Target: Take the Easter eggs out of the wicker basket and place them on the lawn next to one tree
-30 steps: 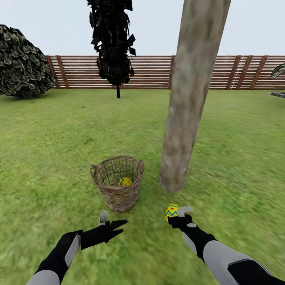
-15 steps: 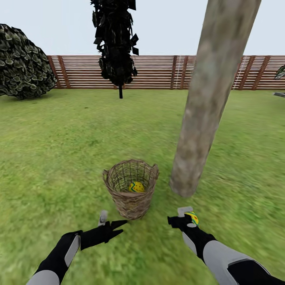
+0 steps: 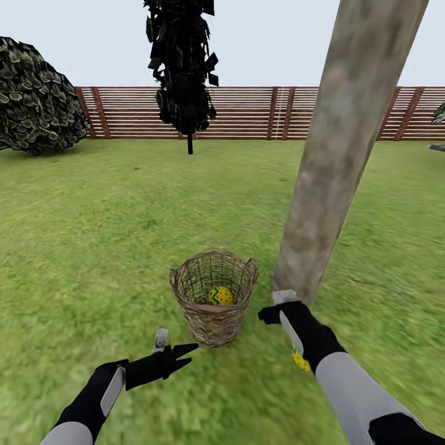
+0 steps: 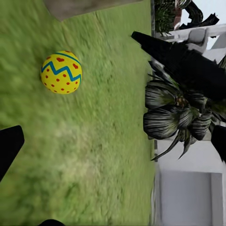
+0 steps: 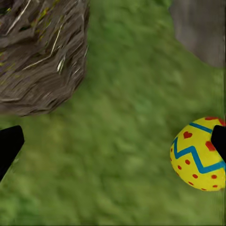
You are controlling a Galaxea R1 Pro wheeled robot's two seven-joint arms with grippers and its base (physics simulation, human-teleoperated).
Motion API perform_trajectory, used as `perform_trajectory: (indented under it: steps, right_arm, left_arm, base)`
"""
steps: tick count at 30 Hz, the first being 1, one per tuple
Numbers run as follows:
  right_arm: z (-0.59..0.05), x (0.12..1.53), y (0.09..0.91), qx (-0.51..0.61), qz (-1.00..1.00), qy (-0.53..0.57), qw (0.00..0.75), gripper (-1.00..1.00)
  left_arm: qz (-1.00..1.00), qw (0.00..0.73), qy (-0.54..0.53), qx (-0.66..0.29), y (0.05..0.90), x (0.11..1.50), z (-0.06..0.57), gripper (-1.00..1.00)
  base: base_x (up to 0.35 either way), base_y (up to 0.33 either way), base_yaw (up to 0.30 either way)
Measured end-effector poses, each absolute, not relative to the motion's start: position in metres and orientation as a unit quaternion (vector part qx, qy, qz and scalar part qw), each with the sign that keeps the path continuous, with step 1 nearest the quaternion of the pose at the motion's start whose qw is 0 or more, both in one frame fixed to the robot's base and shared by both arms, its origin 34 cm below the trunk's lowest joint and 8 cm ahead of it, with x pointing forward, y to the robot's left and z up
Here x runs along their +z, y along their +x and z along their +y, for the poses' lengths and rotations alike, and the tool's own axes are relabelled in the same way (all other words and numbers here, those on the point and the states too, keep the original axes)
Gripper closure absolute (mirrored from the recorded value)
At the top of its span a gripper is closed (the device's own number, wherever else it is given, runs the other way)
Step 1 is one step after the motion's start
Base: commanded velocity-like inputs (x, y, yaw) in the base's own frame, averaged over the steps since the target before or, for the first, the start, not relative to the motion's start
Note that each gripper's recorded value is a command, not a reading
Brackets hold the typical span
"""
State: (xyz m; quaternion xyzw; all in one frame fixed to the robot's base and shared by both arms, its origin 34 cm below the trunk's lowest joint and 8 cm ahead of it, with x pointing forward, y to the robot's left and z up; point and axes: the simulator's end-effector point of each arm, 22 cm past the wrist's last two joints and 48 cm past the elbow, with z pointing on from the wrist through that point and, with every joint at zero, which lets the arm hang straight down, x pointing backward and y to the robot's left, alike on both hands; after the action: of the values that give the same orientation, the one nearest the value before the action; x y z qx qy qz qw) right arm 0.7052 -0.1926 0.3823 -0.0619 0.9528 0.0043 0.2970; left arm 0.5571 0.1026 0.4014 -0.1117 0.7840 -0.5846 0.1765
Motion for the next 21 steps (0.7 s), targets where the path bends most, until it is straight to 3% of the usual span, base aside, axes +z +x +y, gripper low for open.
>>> perform_trajectory:
  steps: [6,13,21]
  right_arm:
    - [-0.187,0.463,0.720,0.018,0.950,-0.052,0.308,-1.00]
    - [-0.206,0.529,0.734,0.037,0.928,-0.006,0.371,-1.00]
    - [-0.206,0.540,0.718,0.039,0.918,-0.005,0.395,-1.00]
  left_arm:
    - [0.785,0.177,-0.111,-0.583,0.557,0.400,0.103,-1.00]
    - [0.789,0.180,-0.111,-0.577,0.558,0.399,0.115,-1.00]
    - [0.789,0.181,-0.111,-0.577,0.559,0.400,0.115,-1.00]
  base:
    - [0.000,0.000,0.000]
    - [0.000,0.003,0.000]
    - [0.054,0.264,0.000]
